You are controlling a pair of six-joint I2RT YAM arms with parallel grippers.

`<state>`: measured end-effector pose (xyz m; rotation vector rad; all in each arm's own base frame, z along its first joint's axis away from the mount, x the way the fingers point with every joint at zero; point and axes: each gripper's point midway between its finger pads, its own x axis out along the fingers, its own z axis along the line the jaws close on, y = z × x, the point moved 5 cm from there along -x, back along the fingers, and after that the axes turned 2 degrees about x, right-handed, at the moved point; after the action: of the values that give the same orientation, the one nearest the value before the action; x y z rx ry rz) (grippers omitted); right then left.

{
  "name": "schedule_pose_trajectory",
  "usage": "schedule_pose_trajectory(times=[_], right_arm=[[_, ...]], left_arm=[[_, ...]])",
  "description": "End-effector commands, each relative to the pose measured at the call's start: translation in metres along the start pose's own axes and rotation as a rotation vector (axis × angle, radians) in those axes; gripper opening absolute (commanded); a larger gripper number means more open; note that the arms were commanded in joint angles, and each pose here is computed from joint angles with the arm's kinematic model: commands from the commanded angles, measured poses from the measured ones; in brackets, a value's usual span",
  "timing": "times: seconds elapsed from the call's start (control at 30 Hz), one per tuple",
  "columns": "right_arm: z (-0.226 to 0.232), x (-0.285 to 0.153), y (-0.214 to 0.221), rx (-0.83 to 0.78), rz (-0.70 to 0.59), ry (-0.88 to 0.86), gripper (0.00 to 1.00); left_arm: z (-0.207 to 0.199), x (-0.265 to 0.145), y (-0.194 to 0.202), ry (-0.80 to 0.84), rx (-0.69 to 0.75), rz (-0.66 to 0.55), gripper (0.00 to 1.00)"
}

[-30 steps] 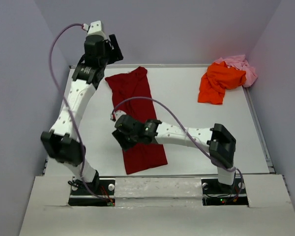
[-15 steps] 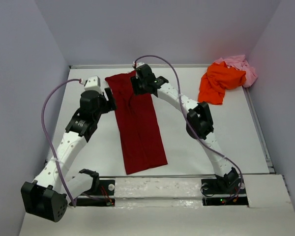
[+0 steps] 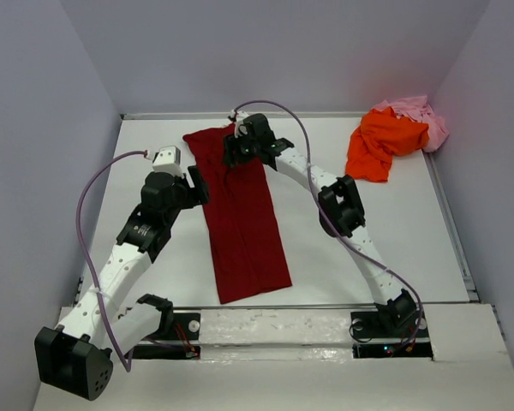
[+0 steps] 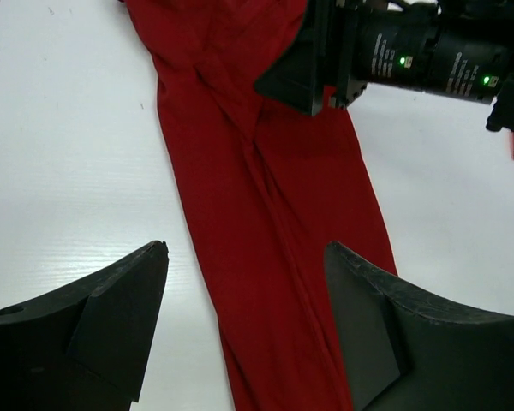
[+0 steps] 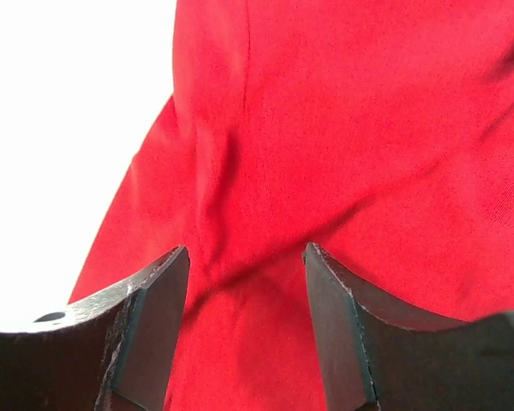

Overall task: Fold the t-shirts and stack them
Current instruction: Rotate the tshirt 90 degrees

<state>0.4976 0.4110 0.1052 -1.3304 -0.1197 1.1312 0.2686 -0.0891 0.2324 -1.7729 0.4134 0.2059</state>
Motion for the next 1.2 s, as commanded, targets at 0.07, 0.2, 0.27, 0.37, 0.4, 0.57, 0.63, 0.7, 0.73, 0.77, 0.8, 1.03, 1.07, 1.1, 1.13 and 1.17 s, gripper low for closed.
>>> schedule_pose_trajectory(times=[0.07,0.2,0.27,0.37,0.4,0.57,0.63,0.7,0.73,0.77,0.8,1.03,1.07,1.1,1.13,1.17], right_arm=[[-0.011,-0.002,-0.045,0.051,-0.157,-0.082,0.63],[-0.044,0.003,-0.021,0.154,-0.09,-0.082,0.63],[-0.047,0.004,-0.013,0.192,-0.066,-0.099,0.63],[-0.058,0.002,-0.005,0.226,-0.033,-0.11,0.64],[-0.064,0.001,-0.005,0.23,-0.033,-0.103,0.64],[-0.07,-0.001,0.003,0.269,0.007,-0.091,0.65],[-0.084,-0.005,0.005,0.292,0.009,-0.047,0.65],[-0.087,-0.008,0.005,0.305,0.013,-0.007,0.65],[-0.094,-0.012,0.006,0.309,0.014,0.012,0.65],[-0.104,-0.015,0.01,0.317,0.025,0.05,0.65],[-0.105,-0.016,0.011,0.317,0.028,0.062,0.65],[-0.161,-0.046,0.018,0.387,0.048,0.191,0.65],[-0.167,-0.053,0.014,0.376,0.042,0.2,0.65],[-0.168,-0.055,0.014,0.369,0.042,0.22,0.65],[-0.174,-0.058,0.013,0.366,0.041,0.235,0.65],[-0.179,-0.062,0.012,0.358,0.039,0.244,0.65]], left_arm=[[-0.005,-0.002,-0.013,0.031,0.015,-0.06,0.82],[-0.006,-0.002,-0.012,0.04,0.019,-0.056,0.82],[-0.006,-0.001,-0.011,0.041,0.018,-0.054,0.82],[-0.006,-0.001,-0.011,0.042,0.02,-0.052,0.82],[-0.006,0.0,-0.009,0.043,0.022,-0.046,0.82],[-0.007,0.001,-0.009,0.043,0.023,-0.042,0.82],[-0.006,0.0,-0.009,0.041,0.023,-0.045,0.82],[-0.006,0.0,-0.009,0.041,0.022,-0.045,0.82],[-0.007,0.0,-0.01,0.042,0.023,-0.044,0.82],[-0.006,0.001,-0.009,0.042,0.022,-0.044,0.82],[-0.007,0.001,-0.009,0.045,0.021,-0.043,0.82],[-0.007,0.0,-0.009,0.046,0.023,-0.045,0.82],[-0.007,0.0,-0.009,0.044,0.023,-0.045,0.82],[-0.007,0.0,-0.009,0.045,0.023,-0.044,0.82],[-0.007,0.0,-0.009,0.046,0.023,-0.045,0.82],[-0.007,-0.001,-0.009,0.047,0.02,-0.046,0.82]])
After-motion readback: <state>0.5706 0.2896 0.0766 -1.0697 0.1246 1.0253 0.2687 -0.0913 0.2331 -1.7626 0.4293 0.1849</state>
